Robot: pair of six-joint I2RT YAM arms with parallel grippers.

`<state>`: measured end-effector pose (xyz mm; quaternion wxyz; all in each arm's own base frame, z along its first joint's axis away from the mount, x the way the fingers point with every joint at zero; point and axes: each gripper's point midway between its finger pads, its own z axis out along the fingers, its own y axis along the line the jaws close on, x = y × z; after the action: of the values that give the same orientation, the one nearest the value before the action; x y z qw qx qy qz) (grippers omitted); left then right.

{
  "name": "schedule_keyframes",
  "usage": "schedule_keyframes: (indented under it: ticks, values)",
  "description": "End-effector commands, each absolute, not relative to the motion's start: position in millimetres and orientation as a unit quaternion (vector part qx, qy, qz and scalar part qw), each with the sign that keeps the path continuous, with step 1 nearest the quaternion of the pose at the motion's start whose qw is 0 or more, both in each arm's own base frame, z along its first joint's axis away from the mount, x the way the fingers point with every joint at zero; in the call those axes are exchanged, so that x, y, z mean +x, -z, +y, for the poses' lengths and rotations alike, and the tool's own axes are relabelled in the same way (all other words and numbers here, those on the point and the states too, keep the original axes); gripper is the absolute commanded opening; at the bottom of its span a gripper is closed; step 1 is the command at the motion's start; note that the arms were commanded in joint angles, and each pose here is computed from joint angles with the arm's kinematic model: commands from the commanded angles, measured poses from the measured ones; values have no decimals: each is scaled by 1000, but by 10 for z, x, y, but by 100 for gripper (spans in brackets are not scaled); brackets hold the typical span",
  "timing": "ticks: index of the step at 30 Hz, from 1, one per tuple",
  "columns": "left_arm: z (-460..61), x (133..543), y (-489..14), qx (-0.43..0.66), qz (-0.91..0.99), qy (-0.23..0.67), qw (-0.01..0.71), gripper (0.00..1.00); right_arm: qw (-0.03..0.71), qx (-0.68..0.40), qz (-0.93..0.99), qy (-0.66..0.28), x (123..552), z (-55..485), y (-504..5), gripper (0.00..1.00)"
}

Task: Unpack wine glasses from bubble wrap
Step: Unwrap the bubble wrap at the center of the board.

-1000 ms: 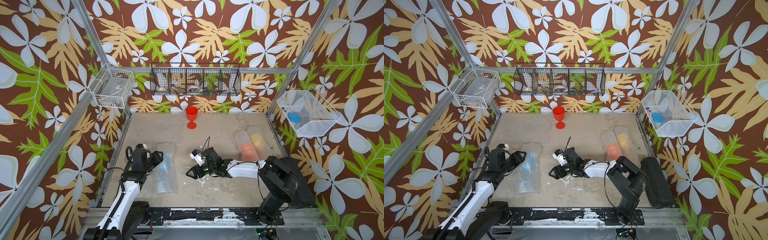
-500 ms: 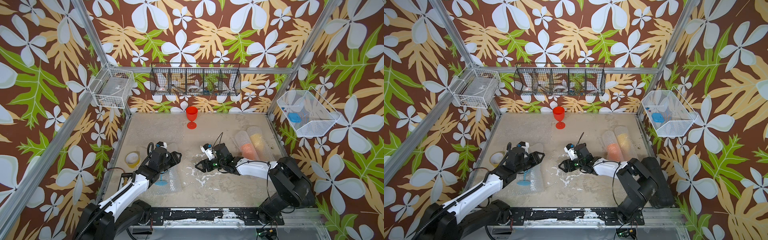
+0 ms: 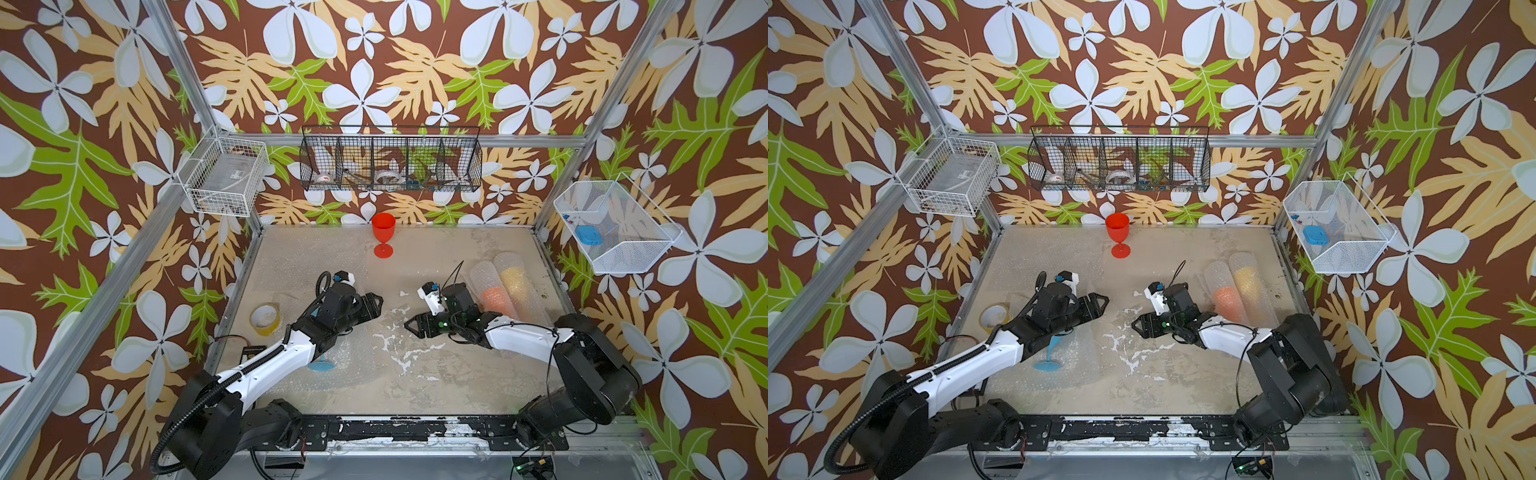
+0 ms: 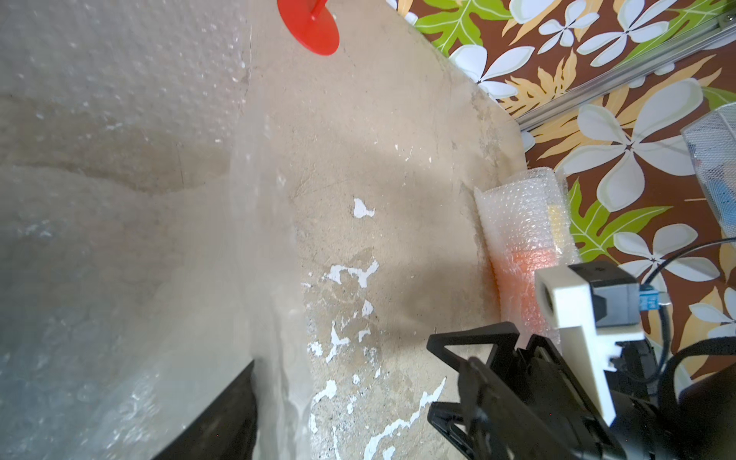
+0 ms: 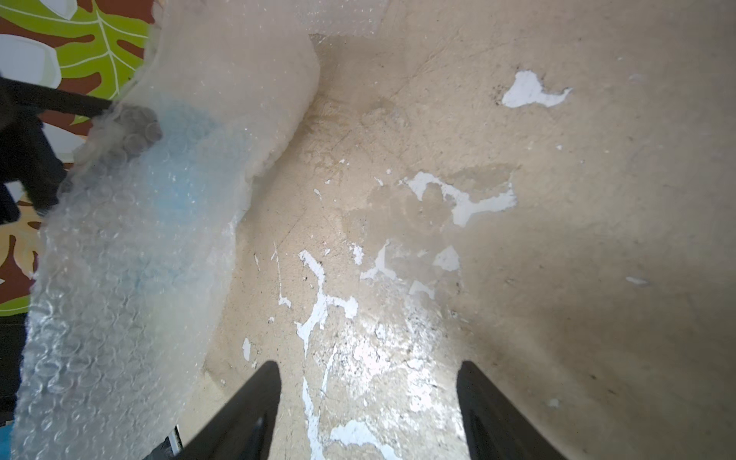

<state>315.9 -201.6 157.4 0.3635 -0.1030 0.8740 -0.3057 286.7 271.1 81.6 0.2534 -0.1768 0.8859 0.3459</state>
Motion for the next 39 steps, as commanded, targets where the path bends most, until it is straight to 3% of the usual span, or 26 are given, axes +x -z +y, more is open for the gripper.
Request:
schedule_keyframes:
  ticks: [1, 6, 11, 22, 30, 39]
  values:
    - [-1829, 3188, -1659, -80, 879, 244, 402, 83, 266, -179, 886, -334, 2912, 2653, -869, 73]
    - [-1737, 3175, -1769, -51, 883, 208, 417, 88, 278, -189, 877, -343, 2956, 2702, -1038, 73]
    - [-1419, 3160, -1723, -88, 889, 169, 417, 87, 287, -226, 859, -359, 2919, 2850, -1272, 71]
    - [-676, 3073, -1430, -211, 874, 164, 407, 81, 303, -358, 783, -409, 2519, 3896, -2002, 57]
    - [-676, 3081, -1107, -207, 891, 167, 368, 86, 252, -376, 778, -436, 2428, 4500, -1759, 56]
    - [-635, 3081, -949, -200, 899, 146, 361, 86, 217, -330, 845, -361, 2548, 4095, -922, 56]
